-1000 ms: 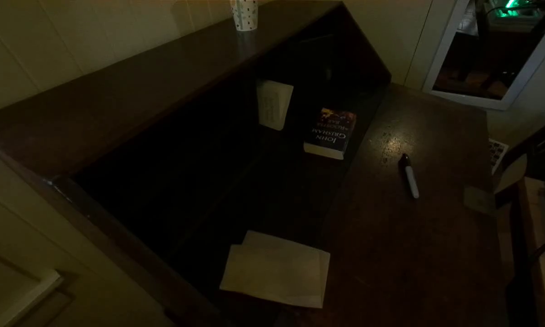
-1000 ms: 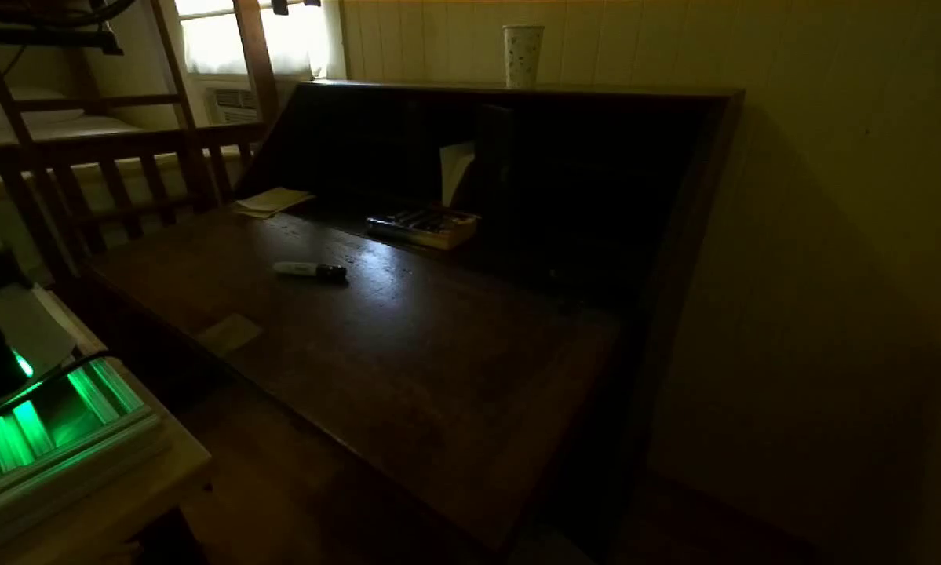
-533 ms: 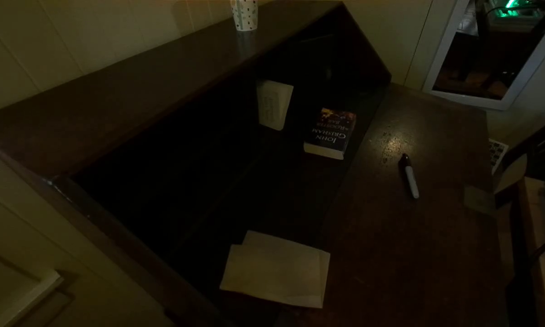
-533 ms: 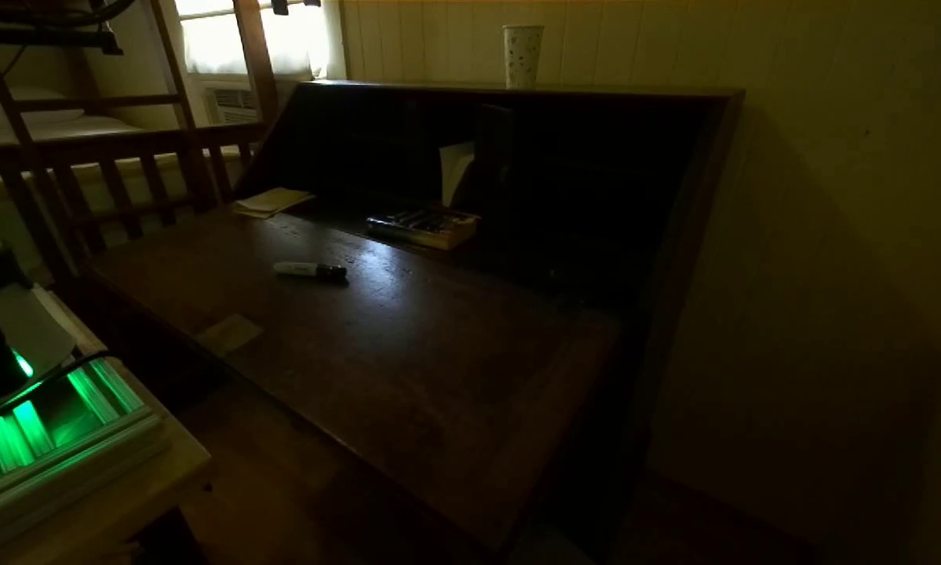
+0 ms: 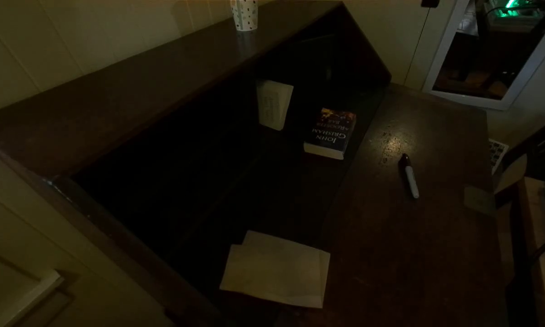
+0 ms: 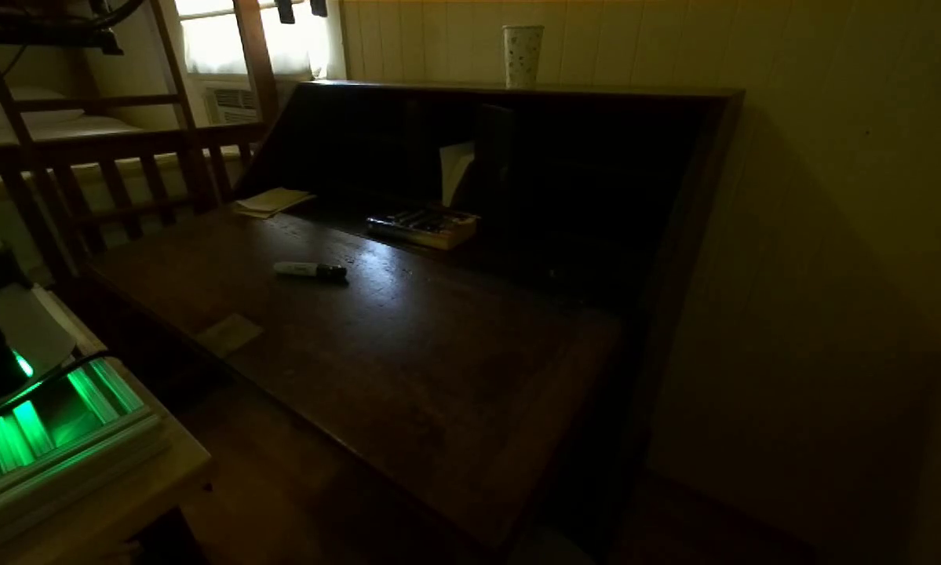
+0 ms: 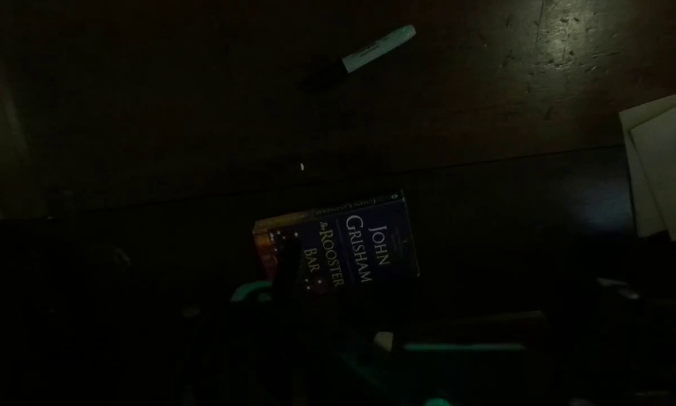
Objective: Put the book on top of the dresser
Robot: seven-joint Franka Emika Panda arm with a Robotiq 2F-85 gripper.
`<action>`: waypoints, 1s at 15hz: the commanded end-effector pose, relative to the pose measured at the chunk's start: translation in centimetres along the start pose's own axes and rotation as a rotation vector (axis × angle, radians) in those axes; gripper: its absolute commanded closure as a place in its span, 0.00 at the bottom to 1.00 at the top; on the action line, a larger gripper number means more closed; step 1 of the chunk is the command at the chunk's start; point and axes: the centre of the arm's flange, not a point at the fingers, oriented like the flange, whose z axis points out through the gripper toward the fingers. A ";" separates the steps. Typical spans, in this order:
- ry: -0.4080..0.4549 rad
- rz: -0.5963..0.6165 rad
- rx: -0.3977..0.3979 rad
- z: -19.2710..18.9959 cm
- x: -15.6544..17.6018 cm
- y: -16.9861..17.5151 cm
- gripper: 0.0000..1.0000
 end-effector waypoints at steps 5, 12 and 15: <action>0.188 0.003 0.041 4.2 0.9 0.8 0.00; 0.149 0.007 0.013 3.5 1.0 0.6 0.00; 0.149 0.007 0.013 3.5 1.0 0.6 0.00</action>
